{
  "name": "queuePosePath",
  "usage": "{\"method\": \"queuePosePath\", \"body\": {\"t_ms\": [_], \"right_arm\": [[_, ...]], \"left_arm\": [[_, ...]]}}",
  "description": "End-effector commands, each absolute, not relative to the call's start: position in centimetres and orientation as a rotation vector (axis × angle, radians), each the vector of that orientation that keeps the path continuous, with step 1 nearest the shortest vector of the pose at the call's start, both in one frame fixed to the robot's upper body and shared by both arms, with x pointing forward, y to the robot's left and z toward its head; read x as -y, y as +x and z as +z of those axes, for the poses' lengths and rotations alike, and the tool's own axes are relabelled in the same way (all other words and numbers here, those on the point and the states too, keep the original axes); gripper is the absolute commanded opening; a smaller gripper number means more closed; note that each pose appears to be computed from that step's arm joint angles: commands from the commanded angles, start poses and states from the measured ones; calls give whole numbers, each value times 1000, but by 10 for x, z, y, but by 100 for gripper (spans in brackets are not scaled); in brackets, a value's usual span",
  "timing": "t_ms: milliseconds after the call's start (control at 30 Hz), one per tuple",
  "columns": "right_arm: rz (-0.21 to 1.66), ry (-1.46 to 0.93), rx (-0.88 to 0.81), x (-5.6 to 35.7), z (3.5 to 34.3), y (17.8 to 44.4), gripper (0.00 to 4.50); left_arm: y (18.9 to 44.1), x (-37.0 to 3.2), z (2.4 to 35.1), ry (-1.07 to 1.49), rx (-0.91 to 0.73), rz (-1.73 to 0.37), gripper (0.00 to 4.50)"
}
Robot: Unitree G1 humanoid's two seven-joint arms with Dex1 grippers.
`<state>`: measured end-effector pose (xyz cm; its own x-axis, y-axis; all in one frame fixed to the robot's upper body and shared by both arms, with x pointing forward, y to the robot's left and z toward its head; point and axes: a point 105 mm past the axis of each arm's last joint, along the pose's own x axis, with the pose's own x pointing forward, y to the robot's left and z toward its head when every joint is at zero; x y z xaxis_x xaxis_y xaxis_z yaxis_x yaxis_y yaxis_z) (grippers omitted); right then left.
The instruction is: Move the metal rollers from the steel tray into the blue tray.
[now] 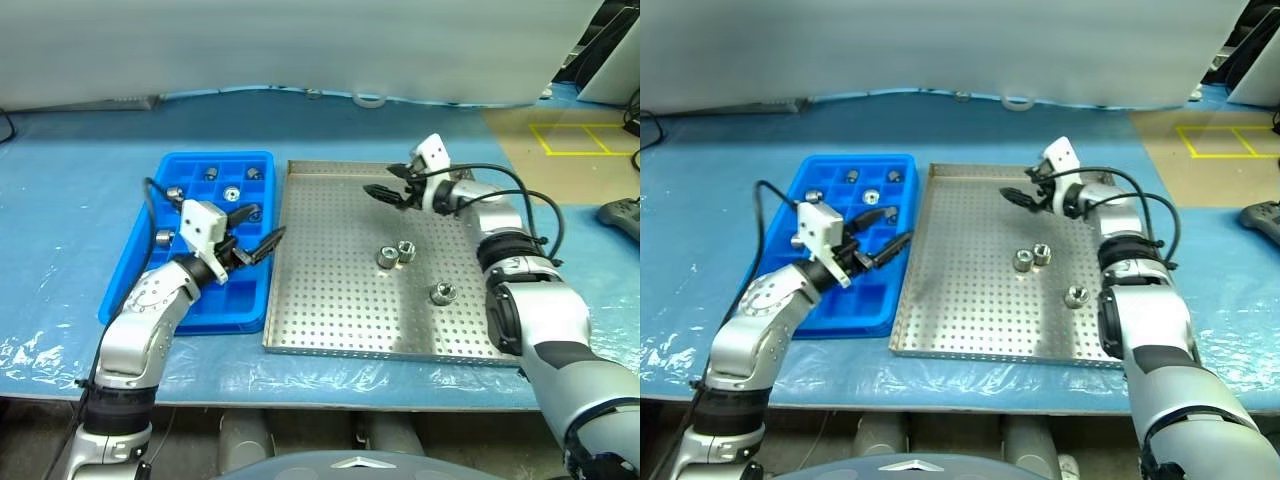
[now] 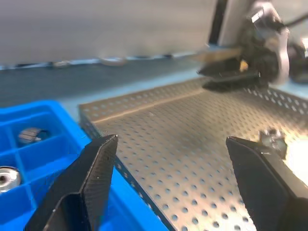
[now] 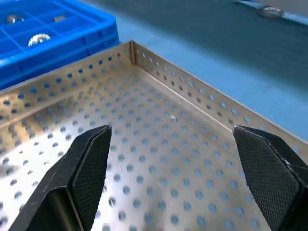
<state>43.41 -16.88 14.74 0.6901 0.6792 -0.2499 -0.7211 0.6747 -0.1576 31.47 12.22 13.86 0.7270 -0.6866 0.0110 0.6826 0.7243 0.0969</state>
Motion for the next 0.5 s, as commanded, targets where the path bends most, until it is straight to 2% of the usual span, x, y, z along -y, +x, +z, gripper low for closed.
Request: {"method": "queuePosePath", "body": {"t_ms": [33, 167, 333, 500], "right_arm": [[853, -383, -227, 179, 146, 425, 422], [858, -484, -315, 193, 131, 418, 422], [913, -502, -399, 199, 116, 407, 422], [966, -472, -450, 204, 115, 398, 422]], "left_arm": [[321, -106, 138, 160, 54, -850, 395], [333, -96, 143, 161, 80, -890, 395], [354, -78, 142, 190, 88, -916, 395], [356, -59, 135, 217, 86, -965, 395]]}}
